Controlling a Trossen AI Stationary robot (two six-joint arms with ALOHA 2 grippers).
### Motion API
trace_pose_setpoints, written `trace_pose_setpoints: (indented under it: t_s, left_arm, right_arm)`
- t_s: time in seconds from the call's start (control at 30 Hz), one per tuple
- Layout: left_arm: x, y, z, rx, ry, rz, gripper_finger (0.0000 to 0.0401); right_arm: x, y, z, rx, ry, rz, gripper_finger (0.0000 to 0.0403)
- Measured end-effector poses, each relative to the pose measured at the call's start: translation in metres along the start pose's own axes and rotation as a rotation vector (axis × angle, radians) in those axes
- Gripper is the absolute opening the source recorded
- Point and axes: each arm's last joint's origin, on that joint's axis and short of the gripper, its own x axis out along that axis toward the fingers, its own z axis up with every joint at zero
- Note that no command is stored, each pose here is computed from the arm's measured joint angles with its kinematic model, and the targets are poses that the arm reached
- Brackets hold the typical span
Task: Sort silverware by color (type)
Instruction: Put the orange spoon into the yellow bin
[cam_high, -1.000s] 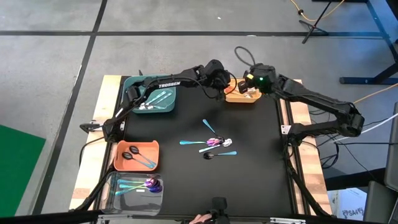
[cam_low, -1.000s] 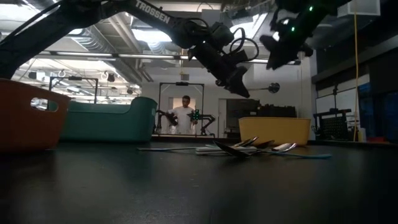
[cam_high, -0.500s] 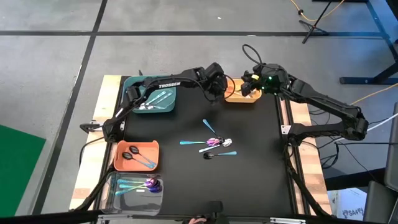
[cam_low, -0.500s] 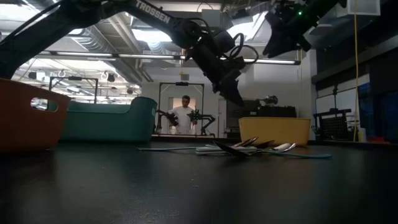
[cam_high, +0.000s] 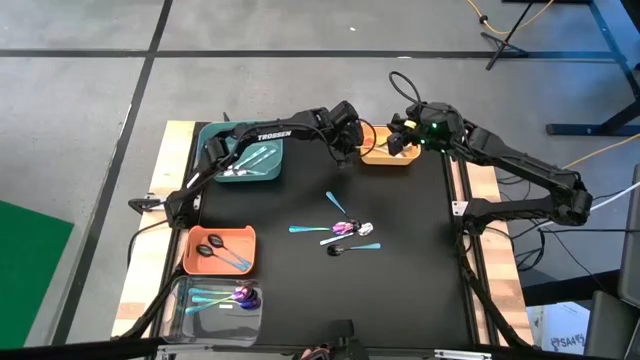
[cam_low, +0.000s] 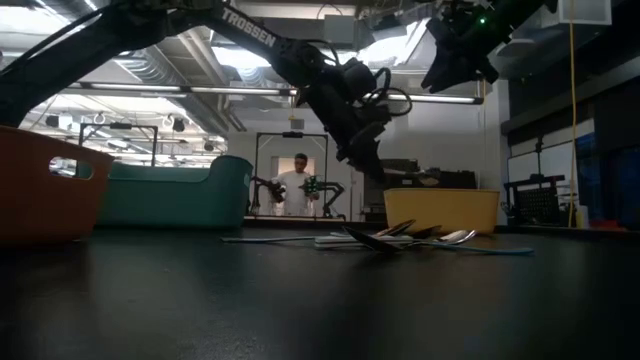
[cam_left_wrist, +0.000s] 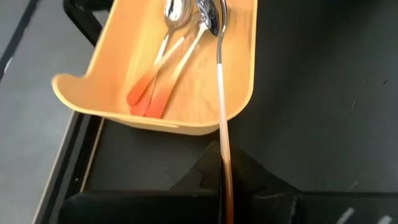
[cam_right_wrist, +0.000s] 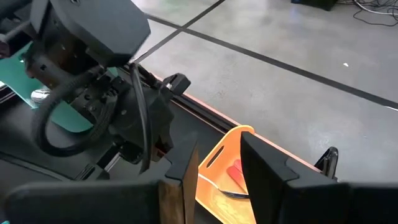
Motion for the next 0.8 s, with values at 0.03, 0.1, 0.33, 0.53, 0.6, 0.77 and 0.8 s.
trace_pose_setpoints:
  t_s: [0.03, 0.1, 0.33, 0.53, 0.6, 0.77, 0.8]
  left_arm:
    - [0.000, 0.000, 0.000, 0.000, -0.002, 0.000, 0.0000]
    - [-0.001, 0.000, 0.001, 0.000, -0.007, 0.000, 0.0000]
    - [-0.001, 0.000, 0.001, 0.000, -0.009, 0.005, 0.0000]
    - [-0.001, 0.001, 0.005, 0.007, -0.051, 0.016, 0.0008]
    - [-0.001, 0.001, 0.006, 0.009, -0.060, 0.018, 0.0022]
    - [-0.001, 0.002, 0.011, 0.015, -0.105, 0.031, 0.0061]
    - [-0.001, 0.002, 0.011, 0.016, -0.109, 0.032, 0.0068]
  right_arm:
    - [0.000, 0.000, 0.000, 0.000, 0.000, 0.000, 0.0106]
    - [0.000, 0.000, 0.000, 0.000, 0.000, 0.000, 0.0106]
    - [0.000, 0.000, 0.000, 0.000, 0.000, 0.000, 0.0106]
    - [0.000, 0.000, 0.000, 0.000, 0.000, 0.000, 0.0106]
    - [0.000, 0.000, 0.000, 0.000, 0.000, 0.000, 0.0106]
    - [0.000, 0.000, 0.000, 0.000, 0.000, 0.000, 0.0106]
    - [0.000, 0.000, 0.000, 0.000, 0.000, 0.000, 0.0106]
